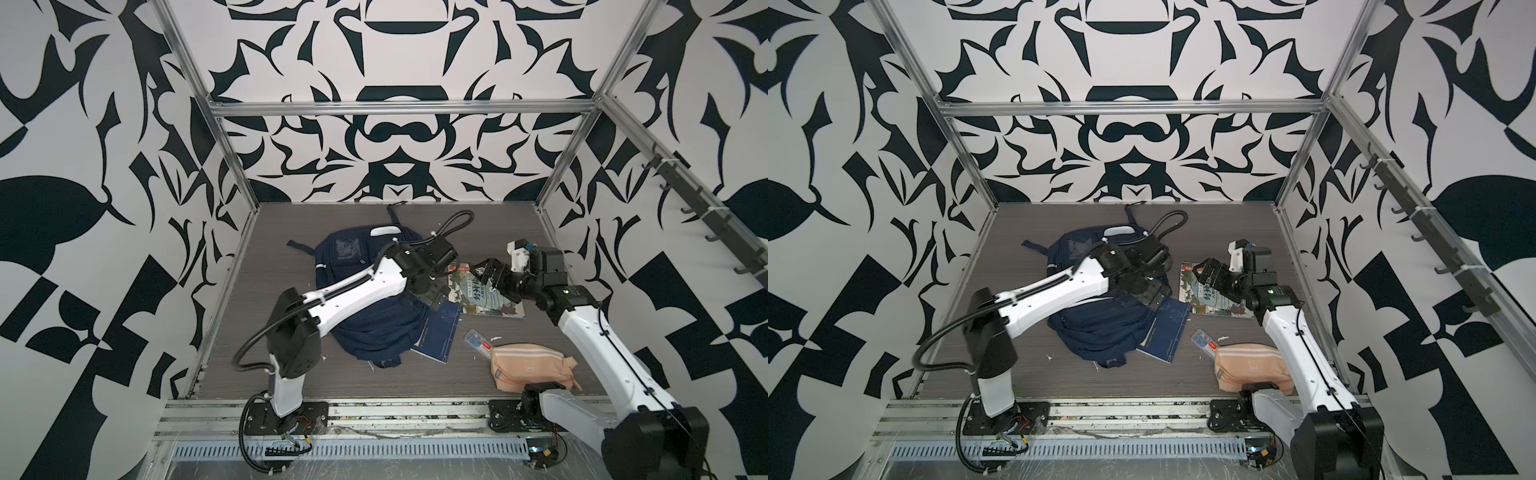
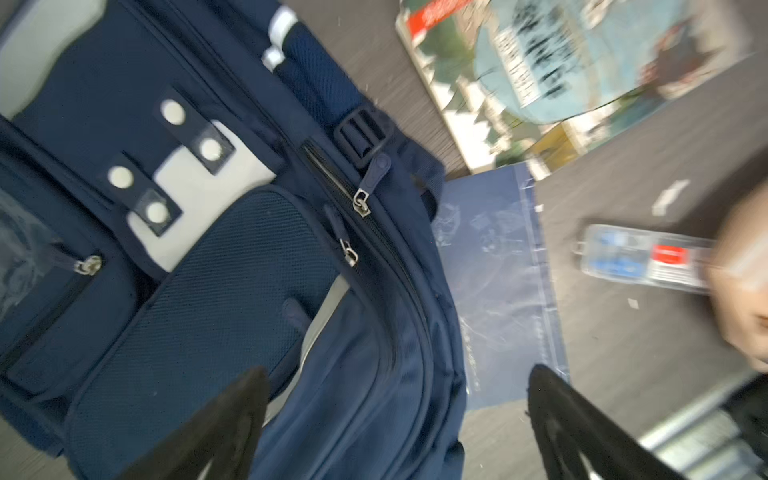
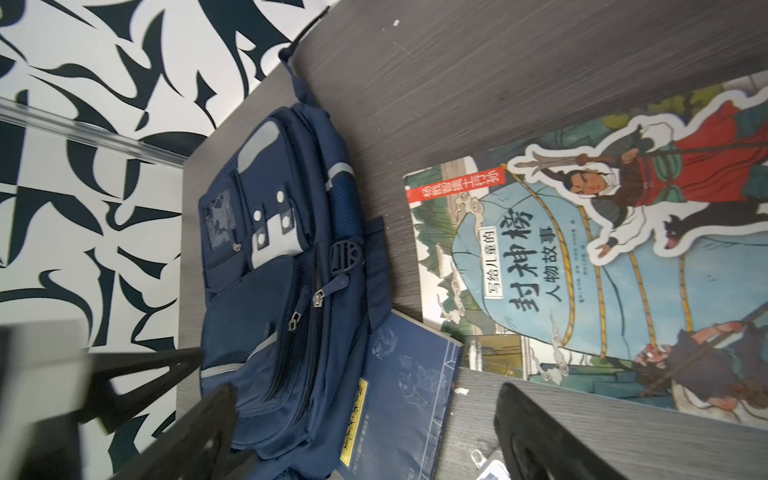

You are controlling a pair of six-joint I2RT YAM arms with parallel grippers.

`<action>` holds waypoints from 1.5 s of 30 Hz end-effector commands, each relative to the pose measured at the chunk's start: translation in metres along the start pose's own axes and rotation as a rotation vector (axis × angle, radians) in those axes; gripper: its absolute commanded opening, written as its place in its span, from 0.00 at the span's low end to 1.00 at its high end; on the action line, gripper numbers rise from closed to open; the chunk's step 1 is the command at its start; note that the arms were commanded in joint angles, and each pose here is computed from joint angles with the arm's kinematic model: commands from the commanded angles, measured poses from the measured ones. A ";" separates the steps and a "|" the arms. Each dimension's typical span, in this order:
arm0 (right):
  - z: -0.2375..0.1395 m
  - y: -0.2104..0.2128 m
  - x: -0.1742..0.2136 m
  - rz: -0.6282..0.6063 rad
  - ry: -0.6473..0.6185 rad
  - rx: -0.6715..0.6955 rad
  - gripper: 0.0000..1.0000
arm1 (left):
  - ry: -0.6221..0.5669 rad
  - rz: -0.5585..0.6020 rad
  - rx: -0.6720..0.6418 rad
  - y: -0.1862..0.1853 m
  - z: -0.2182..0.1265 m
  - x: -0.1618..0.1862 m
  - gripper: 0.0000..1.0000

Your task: Pack the student bag

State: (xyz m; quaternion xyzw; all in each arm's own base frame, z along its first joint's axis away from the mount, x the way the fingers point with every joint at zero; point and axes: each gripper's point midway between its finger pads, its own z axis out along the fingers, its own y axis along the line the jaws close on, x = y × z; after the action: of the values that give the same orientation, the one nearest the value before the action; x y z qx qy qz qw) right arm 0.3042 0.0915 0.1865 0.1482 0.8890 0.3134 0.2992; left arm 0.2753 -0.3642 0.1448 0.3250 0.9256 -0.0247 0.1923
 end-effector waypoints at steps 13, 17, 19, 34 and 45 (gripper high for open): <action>-0.017 0.002 -0.023 -0.027 -0.057 -0.034 0.99 | 0.227 -0.015 -0.215 0.035 0.078 0.054 0.57; -0.017 0.004 -0.019 -0.013 -0.063 -0.058 1.00 | 0.215 -0.025 -0.212 0.038 0.075 0.056 0.31; -0.018 0.002 -0.016 -0.016 -0.064 -0.056 1.00 | 0.191 -0.022 -0.223 0.041 0.068 0.053 0.21; -0.042 0.038 0.000 -0.191 -0.088 -0.201 1.00 | -0.086 0.186 -0.059 0.044 -0.058 0.005 0.00; -0.057 0.111 0.036 -0.533 -0.085 -0.464 1.00 | -0.403 0.123 0.487 0.081 -0.181 -0.017 0.00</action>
State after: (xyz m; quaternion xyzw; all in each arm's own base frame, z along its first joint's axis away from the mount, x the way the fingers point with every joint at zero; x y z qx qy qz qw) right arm 0.2430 0.1540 0.2673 -0.1099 0.7975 0.4112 0.4276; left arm 0.2817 -0.2585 0.2827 0.3467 0.8733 -0.2142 0.2670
